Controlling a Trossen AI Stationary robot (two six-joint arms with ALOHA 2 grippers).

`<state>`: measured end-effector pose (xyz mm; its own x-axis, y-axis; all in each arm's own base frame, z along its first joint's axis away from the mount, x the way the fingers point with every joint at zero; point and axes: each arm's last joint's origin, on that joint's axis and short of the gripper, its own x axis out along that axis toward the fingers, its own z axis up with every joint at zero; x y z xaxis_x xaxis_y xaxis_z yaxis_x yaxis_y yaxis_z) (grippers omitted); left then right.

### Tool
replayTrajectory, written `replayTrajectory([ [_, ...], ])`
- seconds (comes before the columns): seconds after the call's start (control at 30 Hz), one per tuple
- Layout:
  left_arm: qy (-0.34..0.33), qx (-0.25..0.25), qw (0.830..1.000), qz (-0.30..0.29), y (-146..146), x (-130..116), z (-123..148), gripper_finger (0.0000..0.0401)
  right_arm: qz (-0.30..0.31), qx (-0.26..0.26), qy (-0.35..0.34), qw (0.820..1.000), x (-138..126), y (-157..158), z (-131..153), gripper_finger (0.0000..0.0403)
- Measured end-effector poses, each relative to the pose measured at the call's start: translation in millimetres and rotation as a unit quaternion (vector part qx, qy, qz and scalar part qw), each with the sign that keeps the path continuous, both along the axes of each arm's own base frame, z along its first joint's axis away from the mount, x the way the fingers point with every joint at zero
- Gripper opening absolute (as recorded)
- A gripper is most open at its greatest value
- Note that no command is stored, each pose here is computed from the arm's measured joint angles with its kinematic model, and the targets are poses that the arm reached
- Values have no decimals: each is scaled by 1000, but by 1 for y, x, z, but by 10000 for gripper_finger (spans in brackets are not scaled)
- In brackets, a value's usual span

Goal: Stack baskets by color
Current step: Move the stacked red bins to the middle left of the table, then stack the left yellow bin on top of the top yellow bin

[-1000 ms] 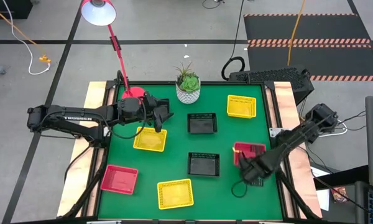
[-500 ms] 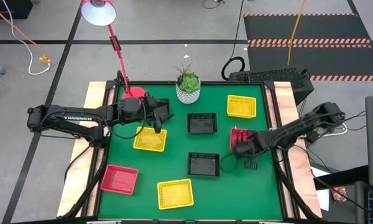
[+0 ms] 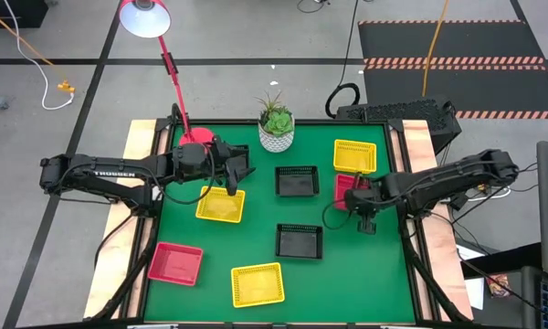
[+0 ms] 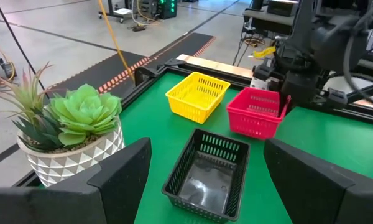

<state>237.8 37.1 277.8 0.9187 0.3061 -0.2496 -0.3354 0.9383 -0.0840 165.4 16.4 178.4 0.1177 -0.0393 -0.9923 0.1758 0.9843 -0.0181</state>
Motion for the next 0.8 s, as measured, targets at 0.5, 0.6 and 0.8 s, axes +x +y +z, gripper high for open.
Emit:
replayTrajectory([
  [0.5,0,0,1000,0,0,0,0,312,-3,30,16,999,0,-5,-8,61],
  [0.6,0,0,1000,0,0,0,0,312,-3,28,15,999,0,-5,-8,99],
  [0.8,-13,-3,1000,0,0,1,2,312,-13,27,13,999,-1,-6,-4,168],
])
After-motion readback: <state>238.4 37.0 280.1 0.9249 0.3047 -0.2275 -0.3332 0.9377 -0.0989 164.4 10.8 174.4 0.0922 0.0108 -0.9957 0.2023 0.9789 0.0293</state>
